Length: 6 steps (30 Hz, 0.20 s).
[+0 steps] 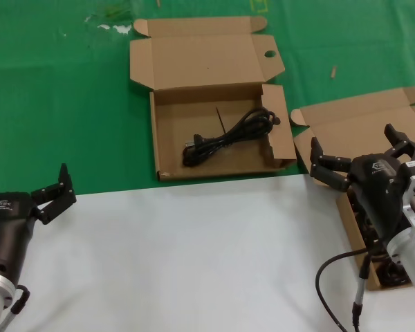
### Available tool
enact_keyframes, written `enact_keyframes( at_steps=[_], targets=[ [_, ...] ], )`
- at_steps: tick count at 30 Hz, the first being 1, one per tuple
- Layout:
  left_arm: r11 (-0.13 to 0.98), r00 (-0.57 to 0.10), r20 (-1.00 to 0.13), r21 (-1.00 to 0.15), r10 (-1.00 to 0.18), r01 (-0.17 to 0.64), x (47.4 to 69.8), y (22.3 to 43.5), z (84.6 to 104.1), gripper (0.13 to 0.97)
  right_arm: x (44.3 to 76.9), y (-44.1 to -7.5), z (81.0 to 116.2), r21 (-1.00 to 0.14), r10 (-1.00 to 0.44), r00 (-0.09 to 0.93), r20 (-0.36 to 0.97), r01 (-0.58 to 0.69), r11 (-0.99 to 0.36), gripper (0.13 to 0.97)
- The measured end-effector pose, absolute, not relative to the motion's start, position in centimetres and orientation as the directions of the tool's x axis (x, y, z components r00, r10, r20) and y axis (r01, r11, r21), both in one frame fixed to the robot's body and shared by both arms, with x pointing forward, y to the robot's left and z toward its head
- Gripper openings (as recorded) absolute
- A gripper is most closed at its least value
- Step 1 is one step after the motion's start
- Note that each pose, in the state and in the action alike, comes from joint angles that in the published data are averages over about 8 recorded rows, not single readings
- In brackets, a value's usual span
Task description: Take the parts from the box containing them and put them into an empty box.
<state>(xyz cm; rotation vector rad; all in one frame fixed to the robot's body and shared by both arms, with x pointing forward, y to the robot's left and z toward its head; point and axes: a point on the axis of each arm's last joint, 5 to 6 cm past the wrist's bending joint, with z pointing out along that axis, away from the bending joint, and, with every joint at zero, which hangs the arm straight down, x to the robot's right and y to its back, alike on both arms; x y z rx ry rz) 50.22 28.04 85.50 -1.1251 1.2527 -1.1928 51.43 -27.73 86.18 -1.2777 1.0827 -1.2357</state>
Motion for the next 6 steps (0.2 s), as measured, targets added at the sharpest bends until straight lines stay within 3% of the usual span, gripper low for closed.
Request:
enact_keyframes(
  at_steps=[6],
  targets=[
    [0.070,-0.035,-0.071,-0.997,-0.997,0.022,50.22,28.04,85.50,0.966,51.43,-27.73,86.18,-0.995,-0.993,0.072,0.089,0.043,-0.086,0.966]
  ],
)
